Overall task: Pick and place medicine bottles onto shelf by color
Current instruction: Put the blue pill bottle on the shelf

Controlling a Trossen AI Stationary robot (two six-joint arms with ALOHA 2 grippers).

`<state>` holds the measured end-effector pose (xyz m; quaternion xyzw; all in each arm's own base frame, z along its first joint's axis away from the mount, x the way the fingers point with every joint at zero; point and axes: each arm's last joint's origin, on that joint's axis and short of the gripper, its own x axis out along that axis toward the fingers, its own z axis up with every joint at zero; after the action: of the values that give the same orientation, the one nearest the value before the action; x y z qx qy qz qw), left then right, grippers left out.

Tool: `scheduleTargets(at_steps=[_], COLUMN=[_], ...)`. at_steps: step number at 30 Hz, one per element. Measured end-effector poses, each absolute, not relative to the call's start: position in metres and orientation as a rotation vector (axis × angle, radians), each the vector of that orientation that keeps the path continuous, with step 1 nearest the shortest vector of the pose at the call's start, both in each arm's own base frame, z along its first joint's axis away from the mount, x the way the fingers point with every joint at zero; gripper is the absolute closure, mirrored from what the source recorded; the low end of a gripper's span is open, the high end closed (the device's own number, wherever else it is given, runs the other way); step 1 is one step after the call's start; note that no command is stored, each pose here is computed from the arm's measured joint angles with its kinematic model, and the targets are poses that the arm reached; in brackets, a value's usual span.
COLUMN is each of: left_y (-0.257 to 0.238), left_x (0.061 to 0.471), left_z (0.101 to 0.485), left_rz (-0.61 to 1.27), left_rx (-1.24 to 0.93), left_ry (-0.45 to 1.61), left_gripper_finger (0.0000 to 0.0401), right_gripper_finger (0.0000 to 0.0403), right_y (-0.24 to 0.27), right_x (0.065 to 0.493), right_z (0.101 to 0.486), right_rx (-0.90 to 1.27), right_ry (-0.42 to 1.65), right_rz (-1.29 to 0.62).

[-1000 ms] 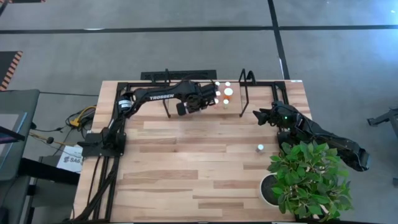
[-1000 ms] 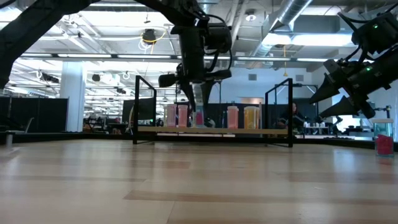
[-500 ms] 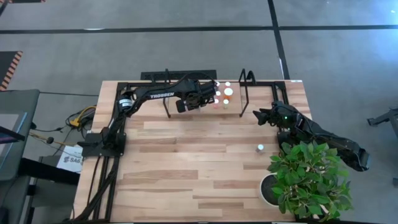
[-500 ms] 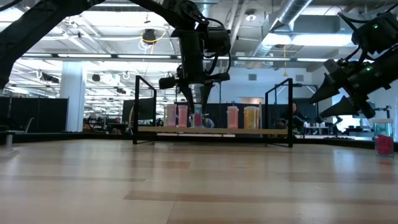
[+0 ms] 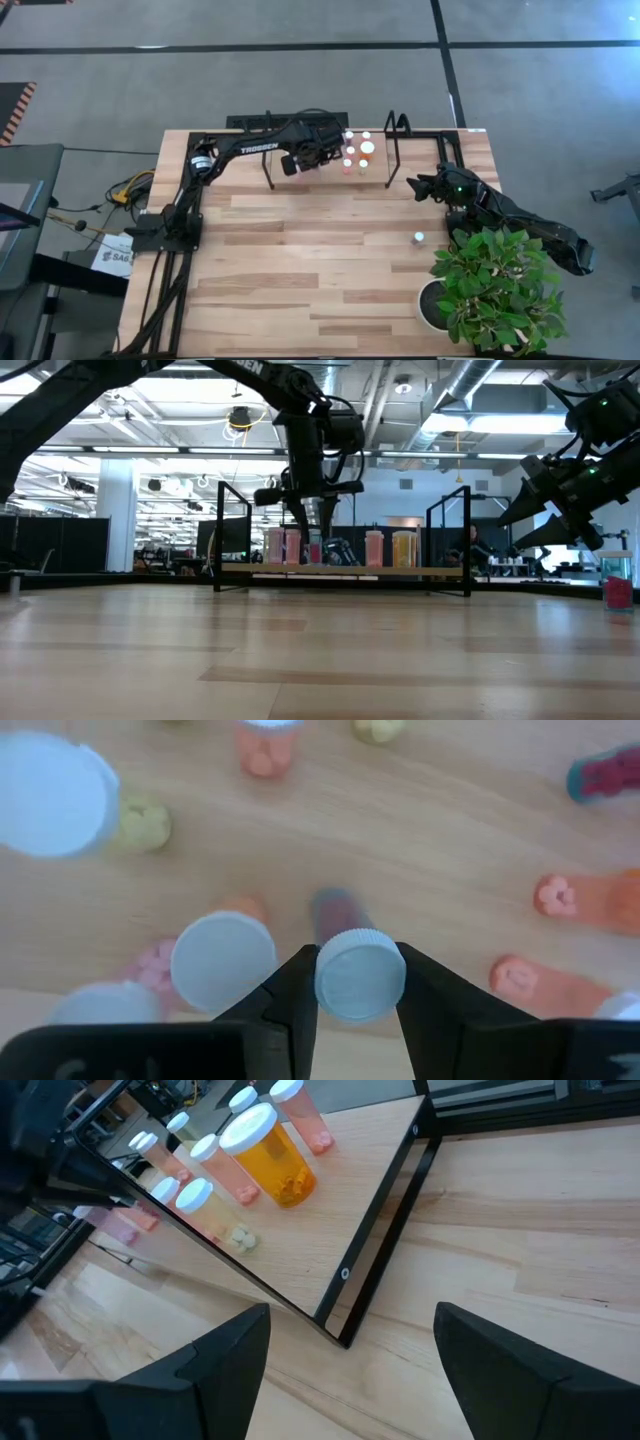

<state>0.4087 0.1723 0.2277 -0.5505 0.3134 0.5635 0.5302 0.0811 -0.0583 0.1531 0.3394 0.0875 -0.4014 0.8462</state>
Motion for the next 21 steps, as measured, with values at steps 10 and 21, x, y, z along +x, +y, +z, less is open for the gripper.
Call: scheduleTargets(at_steps=[10, 21], left_y=[0.1800, 0.1795], left_x=[0.4077, 0.4082], left_z=[0.2273, 0.2254], left_rz=[1.338, 1.330], left_rx=[-1.319, -1.323], left_ry=[0.730, 0.745], left_gripper_finger=[0.0303, 0.0285], right_gripper_finger=[0.0097, 0.0097], right_y=[-0.0583, -0.0583], right_x=[0.0811, 0.0811], right_z=[0.1531, 0.1531], right_rx=[0.716, 0.716], right_ry=[0.185, 0.185], right_rz=[-0.847, -0.846])
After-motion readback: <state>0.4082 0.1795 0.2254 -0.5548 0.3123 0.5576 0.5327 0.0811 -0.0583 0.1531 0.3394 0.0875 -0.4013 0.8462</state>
